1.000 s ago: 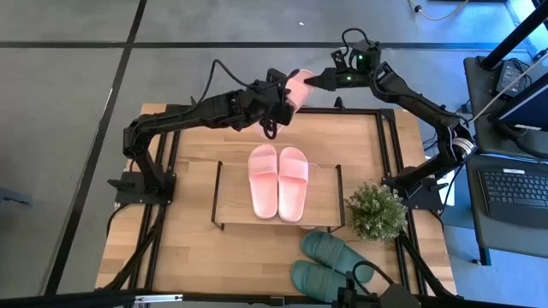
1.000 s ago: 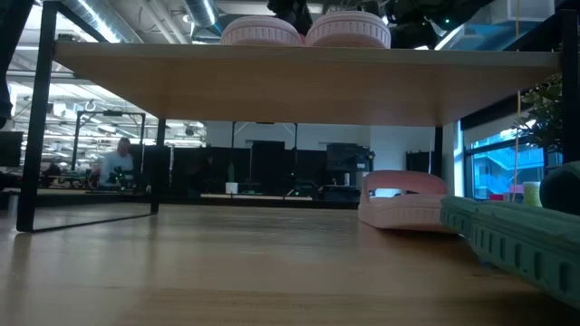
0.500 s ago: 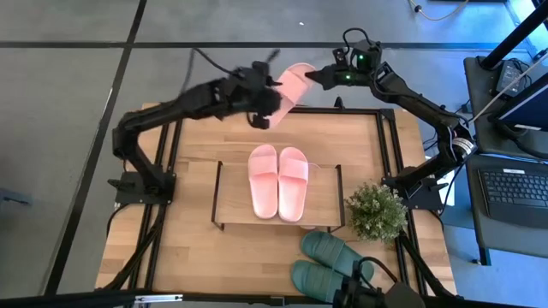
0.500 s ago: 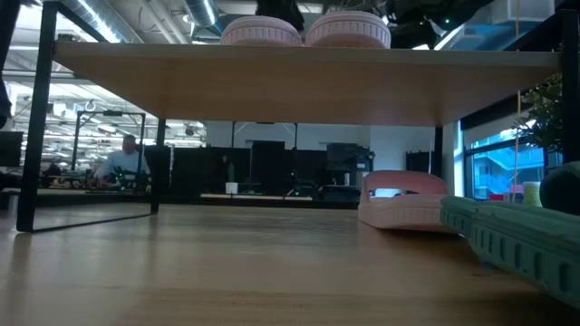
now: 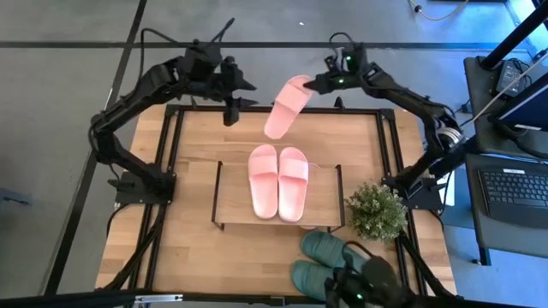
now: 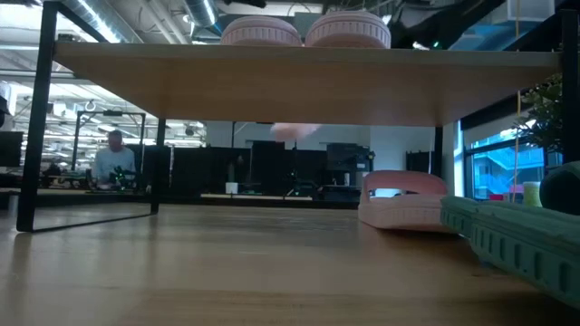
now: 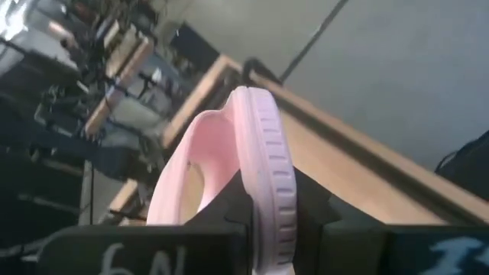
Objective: Pick and place slides into the shelf
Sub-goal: Put the pink slipper under the shelf
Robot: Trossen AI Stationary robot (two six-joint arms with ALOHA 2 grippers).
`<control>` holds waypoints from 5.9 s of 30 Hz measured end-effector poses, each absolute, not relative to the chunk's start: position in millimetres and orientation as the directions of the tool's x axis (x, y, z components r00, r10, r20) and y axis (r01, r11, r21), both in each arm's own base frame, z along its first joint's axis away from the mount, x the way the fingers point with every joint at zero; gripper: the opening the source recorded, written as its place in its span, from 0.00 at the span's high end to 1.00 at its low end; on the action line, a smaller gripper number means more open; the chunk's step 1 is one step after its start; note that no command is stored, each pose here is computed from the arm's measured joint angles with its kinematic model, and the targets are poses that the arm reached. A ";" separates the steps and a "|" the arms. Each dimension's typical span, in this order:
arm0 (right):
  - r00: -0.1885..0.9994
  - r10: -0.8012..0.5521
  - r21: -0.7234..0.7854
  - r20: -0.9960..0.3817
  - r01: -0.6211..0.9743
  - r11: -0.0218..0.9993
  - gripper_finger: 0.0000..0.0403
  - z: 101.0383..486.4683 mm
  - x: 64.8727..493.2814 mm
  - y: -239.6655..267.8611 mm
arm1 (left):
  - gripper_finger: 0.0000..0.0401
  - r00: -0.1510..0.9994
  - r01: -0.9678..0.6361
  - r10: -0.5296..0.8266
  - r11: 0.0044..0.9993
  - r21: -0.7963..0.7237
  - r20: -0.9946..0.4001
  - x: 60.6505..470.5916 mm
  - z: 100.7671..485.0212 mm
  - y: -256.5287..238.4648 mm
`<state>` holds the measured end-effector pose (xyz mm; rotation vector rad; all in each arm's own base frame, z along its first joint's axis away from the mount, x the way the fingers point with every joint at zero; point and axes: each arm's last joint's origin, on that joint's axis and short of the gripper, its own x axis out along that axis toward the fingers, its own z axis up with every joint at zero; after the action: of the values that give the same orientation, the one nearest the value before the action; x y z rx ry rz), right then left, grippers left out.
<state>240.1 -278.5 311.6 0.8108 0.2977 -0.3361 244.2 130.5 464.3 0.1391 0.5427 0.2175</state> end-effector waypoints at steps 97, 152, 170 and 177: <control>0.449 0.158 0.389 -0.879 0.487 0.782 0.89 161.4 307.9 -214.6 | 0.53 0.731 -0.204 0.163 0.979 0.016 -0.662 240.6 446.6 118.1; 0.444 0.159 0.392 -0.882 0.503 0.771 0.42 166.8 311.5 -207.8 | 0.53 0.691 -0.257 0.228 0.964 0.061 -0.686 238.5 444.8 119.6; 0.371 -0.137 0.148 -0.918 0.642 0.753 0.42 186.6 301.3 -226.8 | 0.53 0.690 -0.260 0.232 0.964 0.064 -0.686 238.5 444.8 119.7; 0.359 -0.216 0.118 -0.908 0.715 0.689 0.42 185.3 302.7 -233.2 | 0.53 0.653 -0.319 0.311 0.940 0.122 -0.690 237.3 444.6 122.2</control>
<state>302.7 -233.2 185.3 0.5582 1.0405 -0.6420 237.3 122.2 444.6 -0.0104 0.7809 0.3572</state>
